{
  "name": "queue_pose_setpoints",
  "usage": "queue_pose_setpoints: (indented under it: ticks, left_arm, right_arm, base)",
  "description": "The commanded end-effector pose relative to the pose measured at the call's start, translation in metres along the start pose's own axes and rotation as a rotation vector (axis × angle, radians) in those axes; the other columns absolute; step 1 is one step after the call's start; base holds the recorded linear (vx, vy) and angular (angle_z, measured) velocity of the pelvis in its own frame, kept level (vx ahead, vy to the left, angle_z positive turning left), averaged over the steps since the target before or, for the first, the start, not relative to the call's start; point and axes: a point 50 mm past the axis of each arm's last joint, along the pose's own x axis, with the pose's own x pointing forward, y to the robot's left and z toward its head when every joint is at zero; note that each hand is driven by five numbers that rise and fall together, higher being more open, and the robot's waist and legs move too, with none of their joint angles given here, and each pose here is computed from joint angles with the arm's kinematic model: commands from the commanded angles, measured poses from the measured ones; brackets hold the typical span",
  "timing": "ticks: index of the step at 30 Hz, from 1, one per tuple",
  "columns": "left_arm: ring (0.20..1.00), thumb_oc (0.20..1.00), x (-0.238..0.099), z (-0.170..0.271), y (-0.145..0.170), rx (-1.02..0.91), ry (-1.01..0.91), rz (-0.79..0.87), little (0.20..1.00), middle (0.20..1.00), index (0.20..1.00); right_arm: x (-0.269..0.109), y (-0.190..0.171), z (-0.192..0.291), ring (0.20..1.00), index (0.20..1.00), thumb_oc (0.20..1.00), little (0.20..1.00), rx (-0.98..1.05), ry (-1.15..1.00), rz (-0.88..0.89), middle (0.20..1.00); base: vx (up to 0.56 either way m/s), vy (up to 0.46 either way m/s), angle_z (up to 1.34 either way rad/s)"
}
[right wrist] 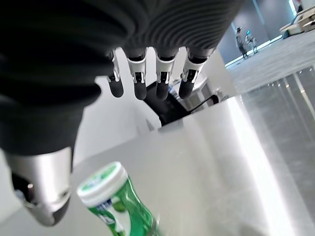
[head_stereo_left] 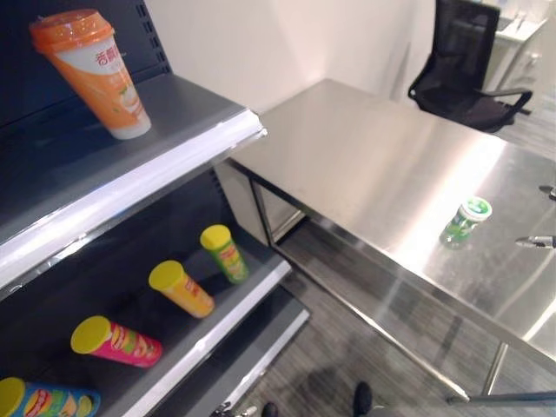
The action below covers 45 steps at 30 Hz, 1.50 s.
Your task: Put the goods on the table back onto the shelves and tidy them up.
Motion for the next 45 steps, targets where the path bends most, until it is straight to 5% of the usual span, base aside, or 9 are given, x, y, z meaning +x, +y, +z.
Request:
queue_pose_setpoints:
  ticks: [1, 32, 33, 34, 45]
  left_arm:
    - [1.0, 1.0, 0.004, 0.025, 0.025, 0.013, -0.073, 0.06, 1.0, 1.0, 1.0]
    - [1.0, 1.0, 0.004, 0.022, 0.022, 0.024, -0.06, 0.072, 1.0, 1.0, 1.0]
    - [1.0, 1.0, 0.004, 0.022, 0.022, 0.025, -0.058, 0.072, 1.0, 1.0, 1.0]
    - [1.0, 1.0, 0.003, 0.022, 0.022, 0.027, -0.06, 0.069, 1.0, 1.0, 1.0]
    - [1.0, 1.0, 0.003, 0.021, 0.021, 0.026, -0.057, 0.067, 1.0, 1.0, 1.0]
  right_arm:
    - [0.013, -0.021, 0.016, 1.0, 1.0, 1.0, 1.0, -0.033, -0.05, -0.1, 1.0]
    - [0.024, 0.0, 0.005, 1.0, 1.0, 1.0, 1.0, 0.019, 0.024, -0.223, 1.0]
    - [0.025, 0.001, 0.005, 0.495, 0.495, 0.495, 0.495, 0.019, 0.025, -0.218, 0.495]
    - [0.025, 0.003, 0.004, 0.2, 0.2, 0.2, 0.2, 0.013, 0.031, -0.198, 0.2]
    - [0.024, 0.004, 0.005, 0.2, 0.2, 0.2, 0.2, 0.01, 0.018, -0.183, 0.2]
  base:
    - [-0.02, 0.005, 0.24]
    - [0.01, 0.006, 0.16]
    - [0.0, 0.0, 0.0]
    - [0.0, 0.0, 0.0]
    - [0.0, 0.0, 0.0]
